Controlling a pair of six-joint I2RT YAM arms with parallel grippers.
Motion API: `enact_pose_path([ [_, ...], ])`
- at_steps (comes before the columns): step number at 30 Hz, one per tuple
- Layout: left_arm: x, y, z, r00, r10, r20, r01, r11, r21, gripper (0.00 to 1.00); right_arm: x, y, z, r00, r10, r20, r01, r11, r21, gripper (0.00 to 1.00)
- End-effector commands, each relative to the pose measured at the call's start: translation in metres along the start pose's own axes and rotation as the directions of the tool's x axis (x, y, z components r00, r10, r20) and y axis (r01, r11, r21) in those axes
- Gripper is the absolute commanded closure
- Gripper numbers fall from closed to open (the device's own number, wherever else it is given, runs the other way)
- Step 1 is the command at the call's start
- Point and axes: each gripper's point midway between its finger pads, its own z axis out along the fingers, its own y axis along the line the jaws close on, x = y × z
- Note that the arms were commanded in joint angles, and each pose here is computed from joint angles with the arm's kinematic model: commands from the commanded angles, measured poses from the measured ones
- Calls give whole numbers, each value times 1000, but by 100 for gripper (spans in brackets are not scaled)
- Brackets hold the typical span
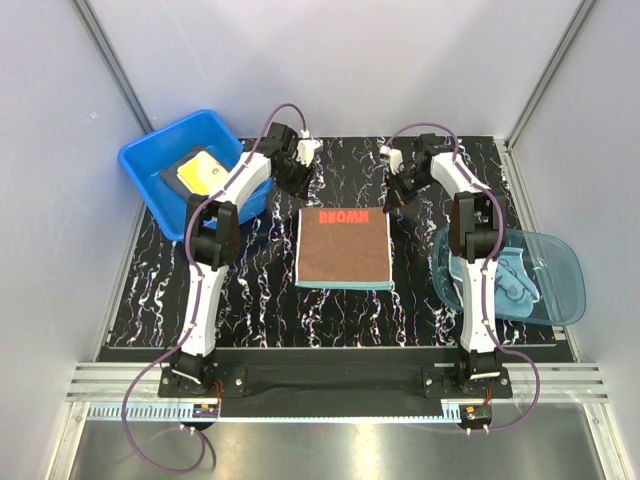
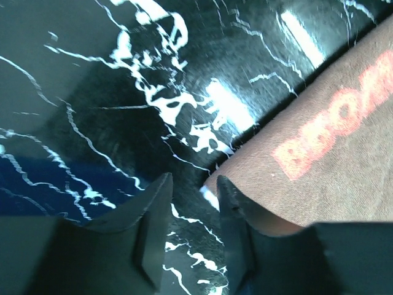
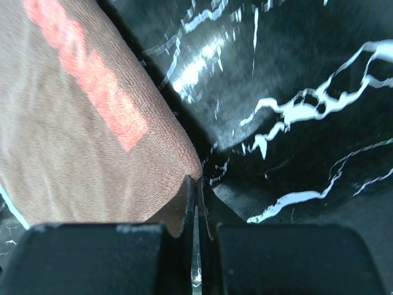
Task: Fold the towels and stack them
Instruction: Fold the towel
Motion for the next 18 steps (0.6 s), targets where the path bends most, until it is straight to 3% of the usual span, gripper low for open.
enact_pose_path([
  [1, 0, -6, 1, 1000, -6, -3, 6, 998, 55, 57, -35, 7, -8, 994, -65, 89, 67, 997, -26, 98],
  [7, 5, -4, 2, 1000, 11, -20, -10, 999, 52, 52, -36, 8, -1, 994, -81, 67, 84, 996, -41, 98],
  [18, 23, 1, 13, 995, 15, -96, -10, 999, 54, 53, -34, 9, 0, 995, -81, 61, 85, 995, -50, 98],
])
